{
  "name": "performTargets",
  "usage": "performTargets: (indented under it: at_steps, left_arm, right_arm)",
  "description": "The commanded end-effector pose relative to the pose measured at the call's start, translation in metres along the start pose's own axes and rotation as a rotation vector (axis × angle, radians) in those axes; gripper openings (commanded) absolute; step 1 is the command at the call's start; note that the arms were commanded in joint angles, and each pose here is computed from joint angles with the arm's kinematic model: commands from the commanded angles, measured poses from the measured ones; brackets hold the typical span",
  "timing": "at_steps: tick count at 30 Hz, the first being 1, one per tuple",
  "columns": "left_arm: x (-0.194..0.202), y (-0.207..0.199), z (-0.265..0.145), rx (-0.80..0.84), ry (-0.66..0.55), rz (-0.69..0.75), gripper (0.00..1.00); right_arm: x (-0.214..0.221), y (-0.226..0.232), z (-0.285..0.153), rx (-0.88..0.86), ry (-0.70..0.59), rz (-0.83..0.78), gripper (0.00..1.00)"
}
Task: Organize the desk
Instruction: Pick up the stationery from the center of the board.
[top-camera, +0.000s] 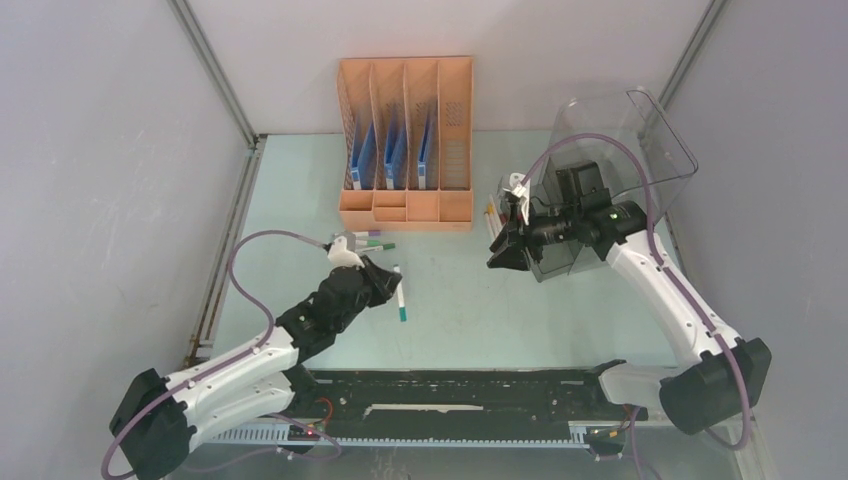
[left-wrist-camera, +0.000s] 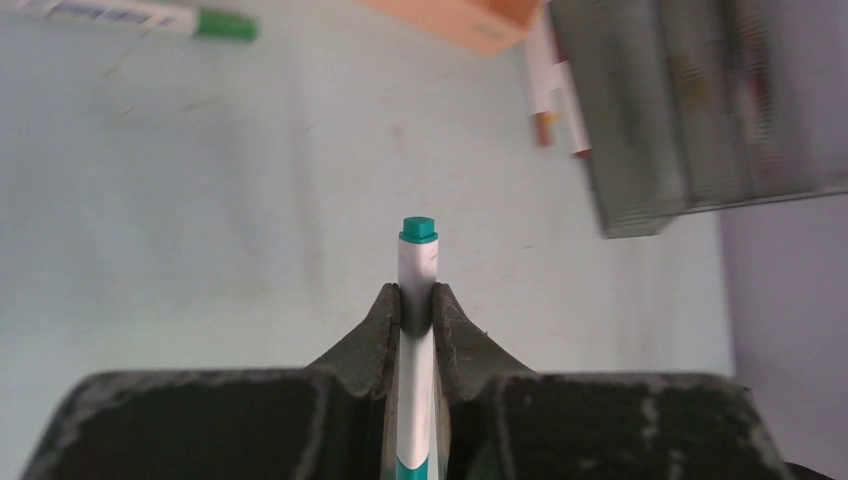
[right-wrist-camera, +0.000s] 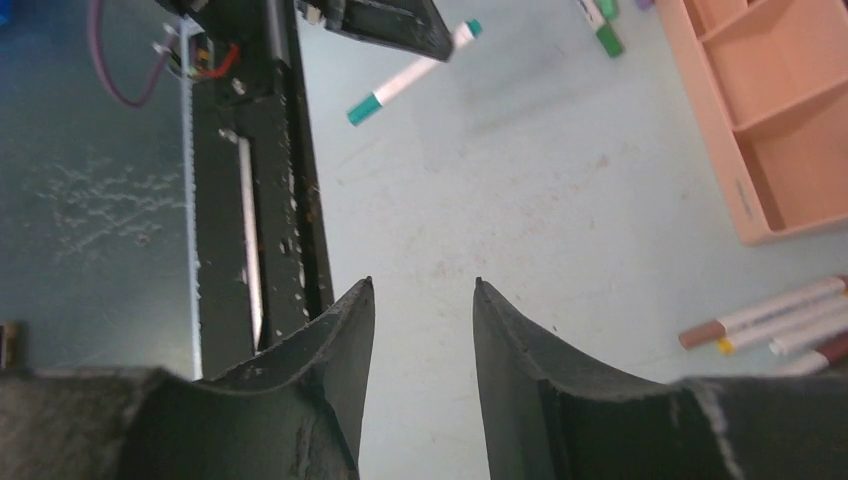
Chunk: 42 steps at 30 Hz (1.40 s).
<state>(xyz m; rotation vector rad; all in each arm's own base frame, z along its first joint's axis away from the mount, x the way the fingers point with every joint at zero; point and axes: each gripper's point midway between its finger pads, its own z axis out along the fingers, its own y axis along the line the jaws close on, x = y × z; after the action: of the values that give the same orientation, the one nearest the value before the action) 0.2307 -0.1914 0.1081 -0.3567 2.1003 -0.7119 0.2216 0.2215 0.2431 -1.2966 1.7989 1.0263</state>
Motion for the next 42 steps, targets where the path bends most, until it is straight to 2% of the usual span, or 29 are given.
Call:
performTargets:
  at_steps: [1, 8, 14, 22, 32, 39, 42]
  left_arm:
    - [-0.044, -0.073, -0.014, 0.303, -0.145, -0.025, 0.0]
    - [-0.083, -0.142, -0.038, 0.592, -0.283, -0.013, 0.0]
    - [-0.1, -0.186, -0.042, 0.724, -0.326, -0.007, 0.0]
    - [-0.097, -0.222, -0.028, 0.837, -0.335, -0.072, 0.0]
    - [-0.084, -0.248, -0.017, 0.909, -0.304, -0.098, 0.0]
    - [-0.076, -0.257, -0.014, 0.932, -0.28, -0.105, 0.0]
    - [-0.075, -0.258, -0.014, 0.935, -0.278, -0.101, 0.0]
  right_arm:
    - [-0.031, 0.027, -0.006, -0.084, -0.133, -0.016, 0.5]
    - [-0.039, 0.037, -0.003, -0.168, -0.176, 0.061, 0.58]
    - [-0.039, 0.022, 0.009, -0.14, -0.196, 0.172, 0.6]
    - [-0.037, 0.003, 0.023, -0.099, -0.218, 0.307, 0.6]
    - [-0.028, -0.016, 0.034, -0.034, -0.191, 0.367, 0.6]
    - [-0.03, -0.014, 0.033, -0.038, -0.199, 0.366, 0.55]
    - [-0.032, -0.013, 0.031, -0.04, -0.203, 0.363, 0.44]
